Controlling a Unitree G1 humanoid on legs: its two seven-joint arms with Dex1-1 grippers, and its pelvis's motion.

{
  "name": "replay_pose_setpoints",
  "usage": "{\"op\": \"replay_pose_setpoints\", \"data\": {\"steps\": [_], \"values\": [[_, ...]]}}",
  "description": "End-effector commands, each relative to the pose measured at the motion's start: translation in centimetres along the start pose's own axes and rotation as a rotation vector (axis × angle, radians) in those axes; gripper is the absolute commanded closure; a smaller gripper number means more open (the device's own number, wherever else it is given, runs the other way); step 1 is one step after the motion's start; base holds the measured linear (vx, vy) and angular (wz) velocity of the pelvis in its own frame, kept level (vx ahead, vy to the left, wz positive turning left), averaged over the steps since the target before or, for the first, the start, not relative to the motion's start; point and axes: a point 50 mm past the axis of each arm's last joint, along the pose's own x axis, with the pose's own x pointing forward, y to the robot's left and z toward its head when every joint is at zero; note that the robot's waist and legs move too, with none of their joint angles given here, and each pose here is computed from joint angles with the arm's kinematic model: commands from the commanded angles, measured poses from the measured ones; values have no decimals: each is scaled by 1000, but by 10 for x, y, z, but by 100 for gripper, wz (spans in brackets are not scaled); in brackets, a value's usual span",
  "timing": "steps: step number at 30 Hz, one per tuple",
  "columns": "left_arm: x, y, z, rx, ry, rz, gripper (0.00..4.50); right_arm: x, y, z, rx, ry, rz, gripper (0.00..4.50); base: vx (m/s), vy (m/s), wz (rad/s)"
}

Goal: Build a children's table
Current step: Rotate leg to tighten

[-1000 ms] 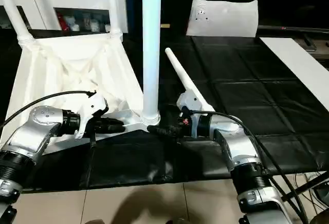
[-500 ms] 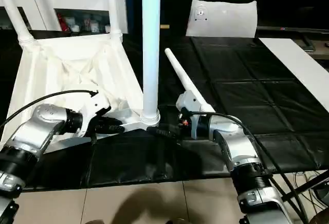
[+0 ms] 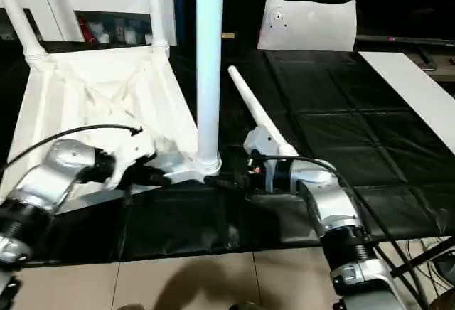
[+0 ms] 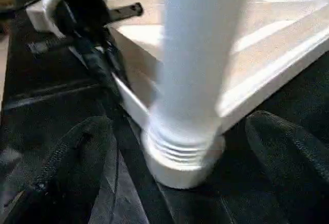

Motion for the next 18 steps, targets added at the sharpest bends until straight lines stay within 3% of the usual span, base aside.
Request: {"op": "replay_pose_setpoints", "data": {"steps": [1, 7, 16, 18], "values": [[7, -8, 22, 124, -58, -129, 447, -1, 2, 1, -22, 18, 42, 0, 0, 0, 0], [7, -14, 17, 150, -14, -213, 447, 1, 5, 3, -38, 22, 128, 0, 0, 0, 0], [10, -14, 17, 162, -27, -231, 450, 10, 9, 3, 16, 8, 228, 87, 0, 0, 0], [10, -14, 17, 161, -27, -232, 450, 11, 9, 3, 21, 8, 236, 87, 0, 0, 0]]}}
